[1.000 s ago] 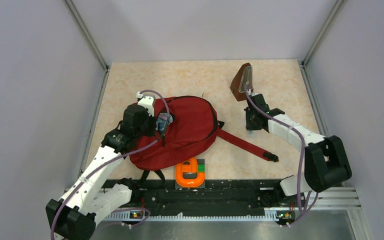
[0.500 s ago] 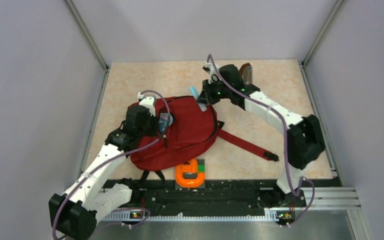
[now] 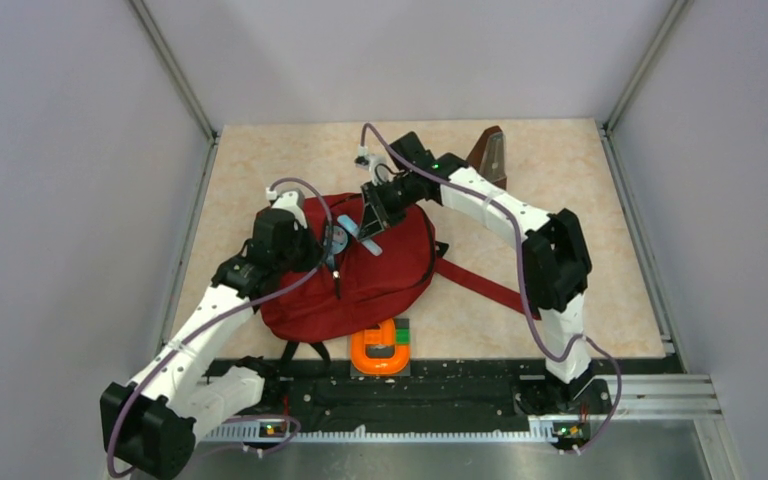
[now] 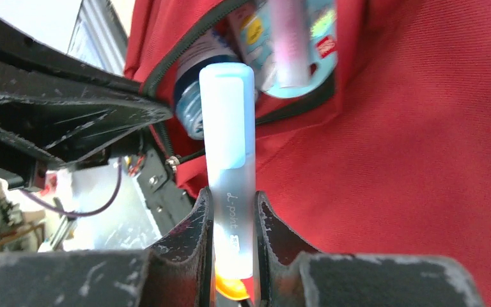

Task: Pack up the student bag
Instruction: Place the stationery in the student bag.

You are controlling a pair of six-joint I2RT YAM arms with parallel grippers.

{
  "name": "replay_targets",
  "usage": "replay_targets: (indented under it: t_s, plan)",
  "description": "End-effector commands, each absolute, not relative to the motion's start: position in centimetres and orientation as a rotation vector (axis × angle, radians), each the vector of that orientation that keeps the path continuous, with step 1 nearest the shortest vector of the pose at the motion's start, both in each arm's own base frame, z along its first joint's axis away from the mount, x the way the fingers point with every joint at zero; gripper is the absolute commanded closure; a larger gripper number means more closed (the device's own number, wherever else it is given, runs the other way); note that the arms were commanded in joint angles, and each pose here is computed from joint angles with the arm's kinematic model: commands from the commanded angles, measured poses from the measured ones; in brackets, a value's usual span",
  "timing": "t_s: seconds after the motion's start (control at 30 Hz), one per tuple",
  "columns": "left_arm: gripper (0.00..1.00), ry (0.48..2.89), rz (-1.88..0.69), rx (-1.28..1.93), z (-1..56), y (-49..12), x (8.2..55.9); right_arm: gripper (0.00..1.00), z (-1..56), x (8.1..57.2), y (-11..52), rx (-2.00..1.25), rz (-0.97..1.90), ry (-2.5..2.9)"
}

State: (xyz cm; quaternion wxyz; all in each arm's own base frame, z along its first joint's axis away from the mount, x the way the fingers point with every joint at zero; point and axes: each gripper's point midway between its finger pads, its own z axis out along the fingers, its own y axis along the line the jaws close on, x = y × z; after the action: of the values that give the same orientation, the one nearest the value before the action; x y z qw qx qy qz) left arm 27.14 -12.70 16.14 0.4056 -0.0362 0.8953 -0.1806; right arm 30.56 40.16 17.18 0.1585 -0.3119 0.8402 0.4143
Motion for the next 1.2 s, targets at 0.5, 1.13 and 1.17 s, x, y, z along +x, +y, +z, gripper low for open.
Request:
replay_targets:
  t_s: [0.5,1.13,1.17]
  plan:
    - [1.0,2.262,-0.604,-0.066,17.4,-14.0,24.8,1.0,18.0,30.8,48.5,-0.85,1.316,2.411]
    - [1.0,2.329,-0.631,-0.016,17.8,-15.3,25.5,0.54,17.8,34.2,51.1,-0.73,1.316,2.281]
    - [1.0,2.335,-0.616,-0.027,17.8,-15.1,25.6,0.45,17.9,34.2,50.8,-0.732,1.3,2.284]
